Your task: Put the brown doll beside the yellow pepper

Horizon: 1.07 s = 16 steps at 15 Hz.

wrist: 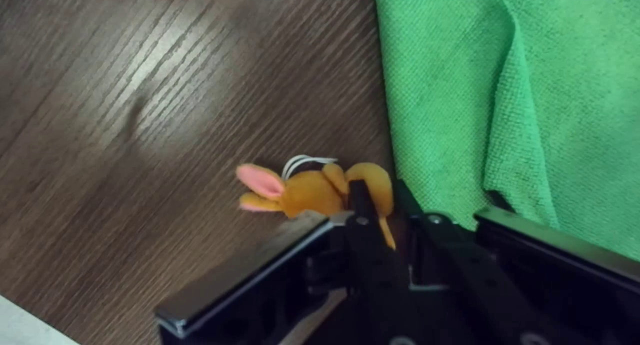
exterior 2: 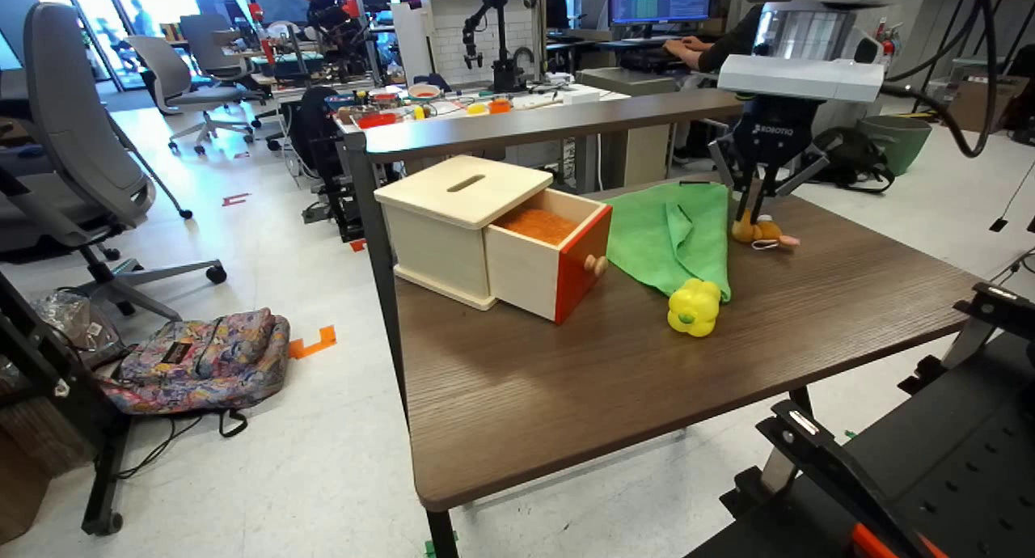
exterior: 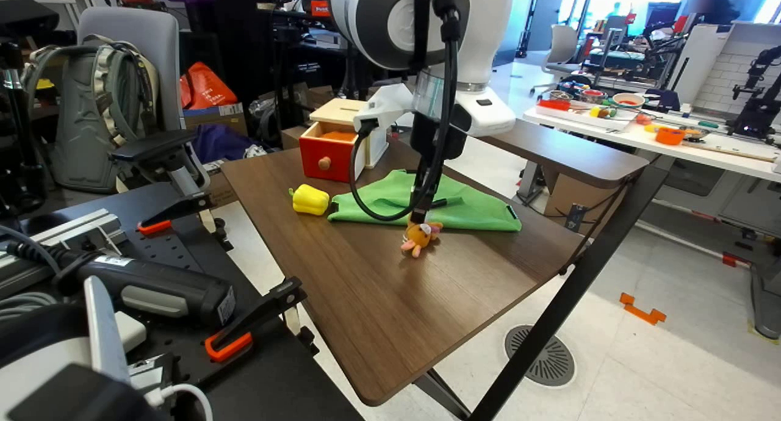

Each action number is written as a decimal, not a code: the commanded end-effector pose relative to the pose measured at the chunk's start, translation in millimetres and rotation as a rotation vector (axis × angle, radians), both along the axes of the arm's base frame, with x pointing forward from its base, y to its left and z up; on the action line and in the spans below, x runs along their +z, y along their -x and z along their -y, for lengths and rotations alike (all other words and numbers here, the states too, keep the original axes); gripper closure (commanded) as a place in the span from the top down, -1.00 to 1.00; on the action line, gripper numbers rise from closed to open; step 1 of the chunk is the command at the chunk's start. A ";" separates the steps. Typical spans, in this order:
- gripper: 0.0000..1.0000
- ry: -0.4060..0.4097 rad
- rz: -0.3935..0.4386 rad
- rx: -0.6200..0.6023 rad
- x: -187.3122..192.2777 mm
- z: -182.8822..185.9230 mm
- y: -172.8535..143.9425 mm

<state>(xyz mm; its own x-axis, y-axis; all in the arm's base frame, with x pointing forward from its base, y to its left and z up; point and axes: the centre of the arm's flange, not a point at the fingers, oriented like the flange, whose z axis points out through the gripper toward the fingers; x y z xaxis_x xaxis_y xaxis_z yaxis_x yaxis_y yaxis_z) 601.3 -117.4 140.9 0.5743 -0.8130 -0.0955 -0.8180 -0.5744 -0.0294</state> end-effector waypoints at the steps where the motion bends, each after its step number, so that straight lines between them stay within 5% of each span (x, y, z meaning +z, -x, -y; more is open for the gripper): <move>1: -1.00 0.010 -0.029 -0.015 -3.5 2.4 -14.0; 16: -0.97 -0.006 0.044 0.114 92.2 -45.7 92.5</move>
